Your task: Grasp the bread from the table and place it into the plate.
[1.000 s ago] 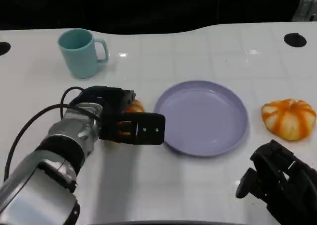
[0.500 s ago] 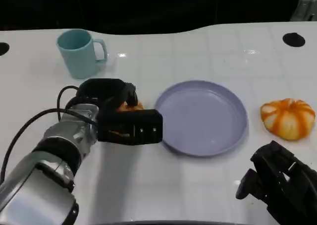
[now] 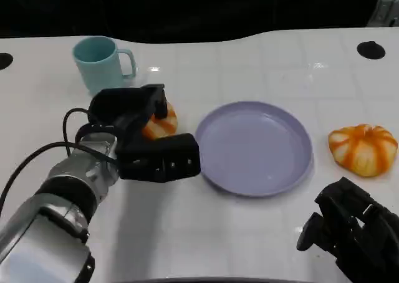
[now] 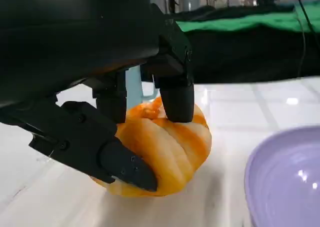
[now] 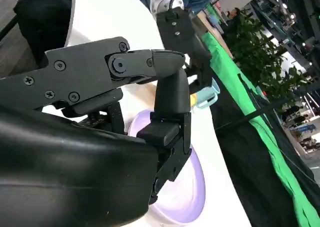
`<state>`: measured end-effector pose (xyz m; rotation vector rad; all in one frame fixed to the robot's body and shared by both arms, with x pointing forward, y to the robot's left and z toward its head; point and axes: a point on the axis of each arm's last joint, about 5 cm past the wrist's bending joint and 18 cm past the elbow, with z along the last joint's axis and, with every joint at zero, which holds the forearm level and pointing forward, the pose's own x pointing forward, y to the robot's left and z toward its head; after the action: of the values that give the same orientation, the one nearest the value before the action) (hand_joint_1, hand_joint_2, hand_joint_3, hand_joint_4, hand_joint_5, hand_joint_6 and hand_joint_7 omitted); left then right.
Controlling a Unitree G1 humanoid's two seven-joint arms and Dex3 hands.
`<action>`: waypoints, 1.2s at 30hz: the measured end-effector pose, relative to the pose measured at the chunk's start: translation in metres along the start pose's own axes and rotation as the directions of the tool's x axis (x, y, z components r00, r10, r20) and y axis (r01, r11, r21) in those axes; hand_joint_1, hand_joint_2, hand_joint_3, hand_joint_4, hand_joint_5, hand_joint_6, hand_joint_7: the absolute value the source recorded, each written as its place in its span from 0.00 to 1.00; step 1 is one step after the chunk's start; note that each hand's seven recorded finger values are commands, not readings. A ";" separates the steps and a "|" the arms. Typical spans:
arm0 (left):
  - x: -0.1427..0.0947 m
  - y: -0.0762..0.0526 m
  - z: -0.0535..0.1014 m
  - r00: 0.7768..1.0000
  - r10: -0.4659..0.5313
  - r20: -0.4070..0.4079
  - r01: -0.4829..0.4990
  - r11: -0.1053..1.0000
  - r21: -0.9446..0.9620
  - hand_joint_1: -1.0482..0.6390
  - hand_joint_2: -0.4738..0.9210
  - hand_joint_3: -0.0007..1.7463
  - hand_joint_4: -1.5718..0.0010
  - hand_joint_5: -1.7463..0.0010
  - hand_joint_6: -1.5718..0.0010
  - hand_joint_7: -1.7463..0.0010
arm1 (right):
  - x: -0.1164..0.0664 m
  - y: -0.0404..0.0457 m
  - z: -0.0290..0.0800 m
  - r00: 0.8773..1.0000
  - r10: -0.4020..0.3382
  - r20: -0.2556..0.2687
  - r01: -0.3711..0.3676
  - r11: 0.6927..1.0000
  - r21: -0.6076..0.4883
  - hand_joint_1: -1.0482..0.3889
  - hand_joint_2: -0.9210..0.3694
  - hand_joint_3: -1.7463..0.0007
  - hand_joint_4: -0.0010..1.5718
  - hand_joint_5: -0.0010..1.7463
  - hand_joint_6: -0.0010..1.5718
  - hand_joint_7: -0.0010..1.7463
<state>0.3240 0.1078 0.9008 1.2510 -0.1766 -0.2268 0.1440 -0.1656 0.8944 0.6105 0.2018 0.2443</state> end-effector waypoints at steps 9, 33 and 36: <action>0.004 0.008 0.004 0.995 0.091 0.027 -0.088 0.990 -0.107 0.52 0.84 0.41 0.47 0.00 0.64 0.00 | 0.001 -0.0004 0.001 1.000 0.000 0.004 0.000 1.000 0.001 0.37 0.00 0.87 0.39 1.00 0.32 0.89; 0.031 0.049 0.066 0.926 -0.149 0.346 0.223 0.957 -0.185 0.51 0.68 0.65 0.44 0.00 0.54 0.00 | 0.001 0.0015 -0.001 1.000 -0.007 -0.003 0.007 1.000 -0.006 0.37 0.00 0.87 0.39 1.00 0.31 0.89; 0.033 0.048 0.078 0.907 -0.178 0.381 0.254 0.954 -0.160 0.52 0.68 0.64 0.43 0.00 0.53 0.00 | 0.002 0.0025 -0.002 1.000 -0.006 -0.004 0.006 1.000 -0.002 0.37 0.00 0.87 0.39 1.00 0.31 0.89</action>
<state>0.3391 0.0419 0.9708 1.0107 -0.3237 -0.6576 0.1446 -0.1623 0.8944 0.6075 0.2069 0.2397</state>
